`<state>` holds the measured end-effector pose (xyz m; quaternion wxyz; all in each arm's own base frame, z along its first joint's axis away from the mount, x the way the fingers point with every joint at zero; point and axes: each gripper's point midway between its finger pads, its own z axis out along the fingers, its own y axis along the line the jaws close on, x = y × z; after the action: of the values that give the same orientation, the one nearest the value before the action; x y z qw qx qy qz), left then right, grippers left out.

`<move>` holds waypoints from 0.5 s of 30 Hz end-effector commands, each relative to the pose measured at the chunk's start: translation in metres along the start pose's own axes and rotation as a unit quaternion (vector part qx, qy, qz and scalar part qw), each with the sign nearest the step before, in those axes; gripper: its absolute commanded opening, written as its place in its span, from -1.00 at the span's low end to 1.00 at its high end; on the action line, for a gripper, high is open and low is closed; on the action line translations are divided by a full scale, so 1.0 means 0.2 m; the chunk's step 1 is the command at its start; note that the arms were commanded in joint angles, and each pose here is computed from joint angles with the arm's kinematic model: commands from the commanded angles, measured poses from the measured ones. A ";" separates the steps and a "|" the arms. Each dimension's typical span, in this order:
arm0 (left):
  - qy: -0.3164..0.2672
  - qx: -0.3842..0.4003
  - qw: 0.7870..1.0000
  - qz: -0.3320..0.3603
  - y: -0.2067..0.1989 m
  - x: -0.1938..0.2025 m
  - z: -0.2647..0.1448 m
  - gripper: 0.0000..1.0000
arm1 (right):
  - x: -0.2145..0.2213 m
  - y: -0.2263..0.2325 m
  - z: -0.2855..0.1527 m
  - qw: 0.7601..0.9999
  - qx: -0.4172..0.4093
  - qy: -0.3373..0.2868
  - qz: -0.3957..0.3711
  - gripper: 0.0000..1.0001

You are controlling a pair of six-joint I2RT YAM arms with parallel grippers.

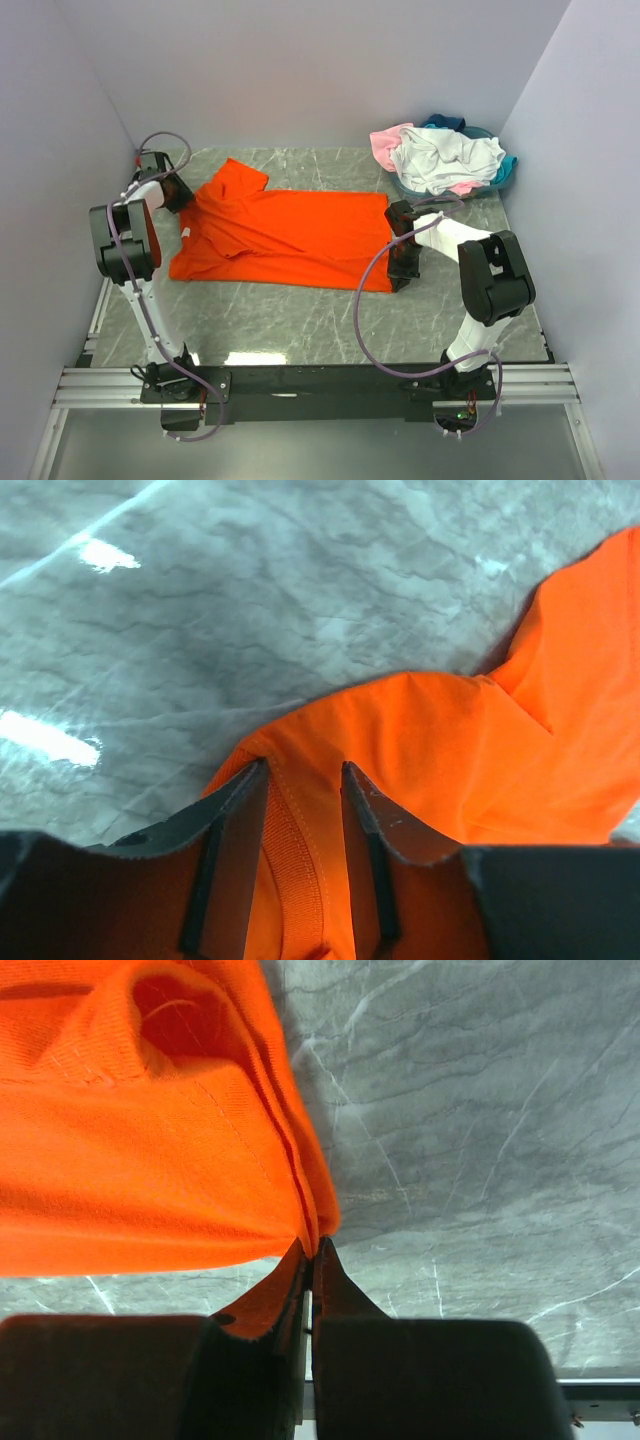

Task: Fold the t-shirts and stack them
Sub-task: Fold the tshirt

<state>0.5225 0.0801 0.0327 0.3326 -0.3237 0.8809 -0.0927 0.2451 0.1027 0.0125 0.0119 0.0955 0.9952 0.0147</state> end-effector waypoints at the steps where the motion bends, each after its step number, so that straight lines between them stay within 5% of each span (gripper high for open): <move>1: -0.021 -0.026 0.998 0.052 0.01 -0.06 0.01 -0.15 | 0.03 -0.09 -0.03 0.999 0.039 -0.004 0.007 -1.00; 5: -0.035 0.007 0.996 0.087 -0.16 -0.08 -0.06 -0.03 | -0.02 -0.06 -0.06 0.999 0.027 -0.020 0.001 -0.98; 9: -0.054 0.037 0.992 0.111 -0.37 -0.11 -0.17 0.15 | -0.11 -0.03 -0.15 0.999 0.020 -0.044 -0.006 -0.50; 15: -0.118 0.042 0.988 0.091 -0.51 -0.28 -0.50 0.35 | -0.21 0.00 -0.35 0.995 0.017 -0.097 -0.019 -0.20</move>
<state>0.5345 0.0182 0.0781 0.3643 -0.2250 0.9005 -0.0756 0.2661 0.0980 0.0412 0.0442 0.0865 0.9953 -0.0036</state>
